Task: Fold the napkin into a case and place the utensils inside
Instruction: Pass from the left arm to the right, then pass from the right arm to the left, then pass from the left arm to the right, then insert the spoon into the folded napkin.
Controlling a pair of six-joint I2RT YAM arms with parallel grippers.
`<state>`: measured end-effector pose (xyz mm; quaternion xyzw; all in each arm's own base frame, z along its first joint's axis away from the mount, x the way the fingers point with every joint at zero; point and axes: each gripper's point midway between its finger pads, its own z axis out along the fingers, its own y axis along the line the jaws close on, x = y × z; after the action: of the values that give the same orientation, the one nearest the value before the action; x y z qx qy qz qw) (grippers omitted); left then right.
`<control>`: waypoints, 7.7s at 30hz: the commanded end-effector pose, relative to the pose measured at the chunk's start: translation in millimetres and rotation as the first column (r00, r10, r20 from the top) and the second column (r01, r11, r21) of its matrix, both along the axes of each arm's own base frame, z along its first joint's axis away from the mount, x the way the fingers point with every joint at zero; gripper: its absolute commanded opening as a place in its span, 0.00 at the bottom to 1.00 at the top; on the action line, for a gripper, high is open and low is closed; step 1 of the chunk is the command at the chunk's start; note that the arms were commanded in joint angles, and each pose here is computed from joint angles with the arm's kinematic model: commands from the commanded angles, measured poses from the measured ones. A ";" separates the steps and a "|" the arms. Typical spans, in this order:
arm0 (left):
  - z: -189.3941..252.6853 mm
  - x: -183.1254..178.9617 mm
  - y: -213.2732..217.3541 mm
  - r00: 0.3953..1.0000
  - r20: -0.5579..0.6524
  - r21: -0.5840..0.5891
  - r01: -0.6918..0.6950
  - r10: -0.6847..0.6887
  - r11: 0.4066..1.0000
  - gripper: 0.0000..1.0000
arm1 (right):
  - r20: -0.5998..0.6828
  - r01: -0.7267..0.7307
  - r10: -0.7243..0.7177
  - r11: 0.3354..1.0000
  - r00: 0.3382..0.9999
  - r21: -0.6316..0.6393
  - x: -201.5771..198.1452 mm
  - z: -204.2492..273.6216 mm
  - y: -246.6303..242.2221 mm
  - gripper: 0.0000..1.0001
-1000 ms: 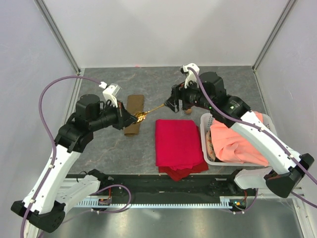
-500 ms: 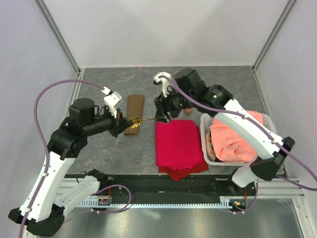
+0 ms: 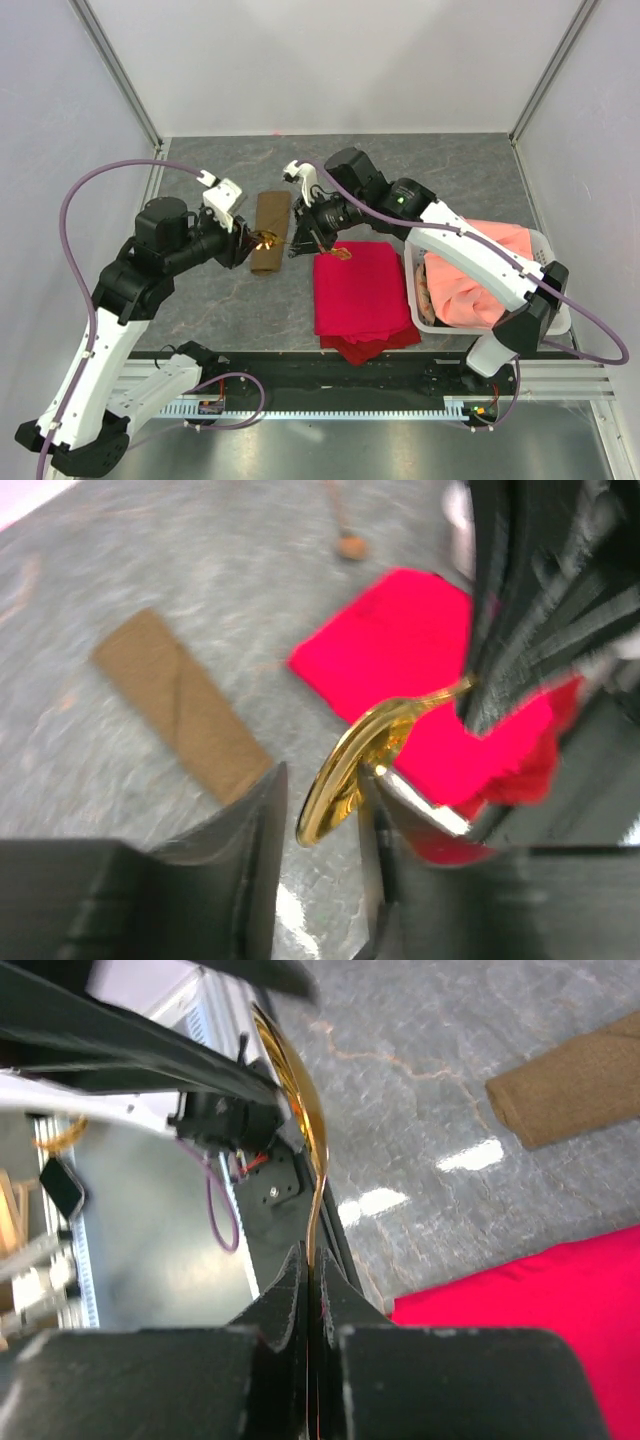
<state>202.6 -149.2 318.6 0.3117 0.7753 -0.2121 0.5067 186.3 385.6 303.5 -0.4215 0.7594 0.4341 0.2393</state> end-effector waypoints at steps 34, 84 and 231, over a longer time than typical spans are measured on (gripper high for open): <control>40.2 -46.3 -68.0 0.955 -0.125 -0.750 0.088 -0.271 0.656 0.53 | -0.558 0.683 -0.401 0.331 0.726 0.651 49.1 98.3 55.4 0.01; -31.1 7.7 -1.1 0.910 -0.309 -0.307 -0.372 0.278 0.876 0.06 | 0.063 0.648 -0.657 0.753 0.752 0.112 77.9 26.0 74.3 0.00; -295.4 75.1 31.9 0.384 -0.799 -0.079 -0.830 0.463 0.553 0.02 | 0.086 0.775 -0.774 0.608 0.627 -0.173 241.4 -228.3 116.3 0.06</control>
<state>262.9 -115.8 15.1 -0.2625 0.8942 -0.2580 0.2550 424.0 497.8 38.8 -0.0776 0.9178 0.1952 0.3369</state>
